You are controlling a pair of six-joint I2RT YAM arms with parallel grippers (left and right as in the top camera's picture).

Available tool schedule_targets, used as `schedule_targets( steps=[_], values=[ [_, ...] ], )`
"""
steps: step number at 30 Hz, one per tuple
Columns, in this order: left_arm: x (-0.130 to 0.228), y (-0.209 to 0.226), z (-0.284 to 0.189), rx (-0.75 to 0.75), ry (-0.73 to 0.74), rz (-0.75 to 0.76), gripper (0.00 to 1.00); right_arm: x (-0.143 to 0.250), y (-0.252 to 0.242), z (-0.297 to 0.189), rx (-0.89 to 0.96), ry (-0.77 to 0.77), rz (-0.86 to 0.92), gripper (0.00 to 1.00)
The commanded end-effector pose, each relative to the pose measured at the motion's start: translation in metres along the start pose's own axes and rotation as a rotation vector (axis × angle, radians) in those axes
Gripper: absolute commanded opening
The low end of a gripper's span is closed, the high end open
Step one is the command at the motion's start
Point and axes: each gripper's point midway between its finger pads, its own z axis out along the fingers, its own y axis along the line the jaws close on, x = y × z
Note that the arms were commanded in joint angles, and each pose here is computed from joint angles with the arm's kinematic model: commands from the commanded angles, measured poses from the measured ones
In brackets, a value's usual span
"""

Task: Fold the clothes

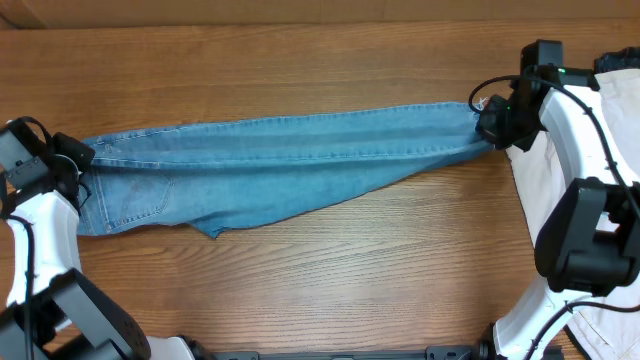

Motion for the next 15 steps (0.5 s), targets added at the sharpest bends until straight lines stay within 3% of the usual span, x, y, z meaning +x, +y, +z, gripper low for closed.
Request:
schedule_targets(
  steps=[1, 12, 13, 15],
  values=[
    [-0.023, 0.009, 0.010, -0.047, -0.076, 0.004, 0.04, -0.024, -0.008, 0.002, 0.055, -0.081, 0.026, 0.04],
    [-0.017, -0.032, 0.052, 0.099, -0.112, 0.051, 0.06, -0.055, 0.007, 0.014, 0.002, -0.189, 0.067, 0.04],
    [-0.015, -0.033, 0.056, 0.102, -0.110, 0.050, 0.16, -0.058, 0.008, 0.015, -0.003, -0.199, 0.065, 0.08],
    [-0.015, -0.034, 0.059, 0.107, -0.114, 0.048, 0.46, -0.062, 0.011, 0.017, -0.014, -0.216, 0.063, 0.24]
  ],
)
